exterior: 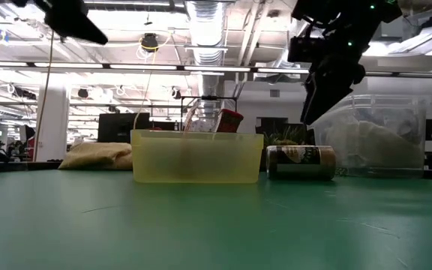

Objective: Sort spices by type
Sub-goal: Put the gold seasoning can into the pink bin

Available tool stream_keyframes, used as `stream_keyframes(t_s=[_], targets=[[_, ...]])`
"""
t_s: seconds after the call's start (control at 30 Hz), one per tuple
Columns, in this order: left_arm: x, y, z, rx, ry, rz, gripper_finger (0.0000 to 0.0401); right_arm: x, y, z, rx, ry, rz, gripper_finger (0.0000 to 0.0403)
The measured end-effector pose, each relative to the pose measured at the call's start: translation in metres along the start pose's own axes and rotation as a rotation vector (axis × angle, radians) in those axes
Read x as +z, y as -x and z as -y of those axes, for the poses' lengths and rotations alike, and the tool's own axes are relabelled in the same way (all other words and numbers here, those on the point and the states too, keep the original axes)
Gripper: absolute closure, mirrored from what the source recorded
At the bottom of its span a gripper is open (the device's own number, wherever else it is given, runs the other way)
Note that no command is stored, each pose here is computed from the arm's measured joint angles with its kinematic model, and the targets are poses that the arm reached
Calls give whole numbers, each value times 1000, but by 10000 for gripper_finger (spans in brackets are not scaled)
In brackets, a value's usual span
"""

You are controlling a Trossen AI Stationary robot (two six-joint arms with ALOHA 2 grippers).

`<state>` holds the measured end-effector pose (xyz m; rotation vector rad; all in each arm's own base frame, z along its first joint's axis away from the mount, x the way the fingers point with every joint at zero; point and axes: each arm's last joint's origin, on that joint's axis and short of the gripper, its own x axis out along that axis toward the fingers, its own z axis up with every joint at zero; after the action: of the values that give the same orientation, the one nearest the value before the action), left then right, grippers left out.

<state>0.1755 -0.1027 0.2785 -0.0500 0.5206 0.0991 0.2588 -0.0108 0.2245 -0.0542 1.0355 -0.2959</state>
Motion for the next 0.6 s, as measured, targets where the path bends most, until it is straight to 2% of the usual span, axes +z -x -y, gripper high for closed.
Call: stream_keyframes(t_s=[0.3, 0.6], targets=[[5, 2, -1, 9, 11, 8, 35, -5, 5, -14, -14, 23, -18, 34], [5, 2, -2, 26, -13, 7, 35, -7, 0, 0, 9, -11, -75, 34]])
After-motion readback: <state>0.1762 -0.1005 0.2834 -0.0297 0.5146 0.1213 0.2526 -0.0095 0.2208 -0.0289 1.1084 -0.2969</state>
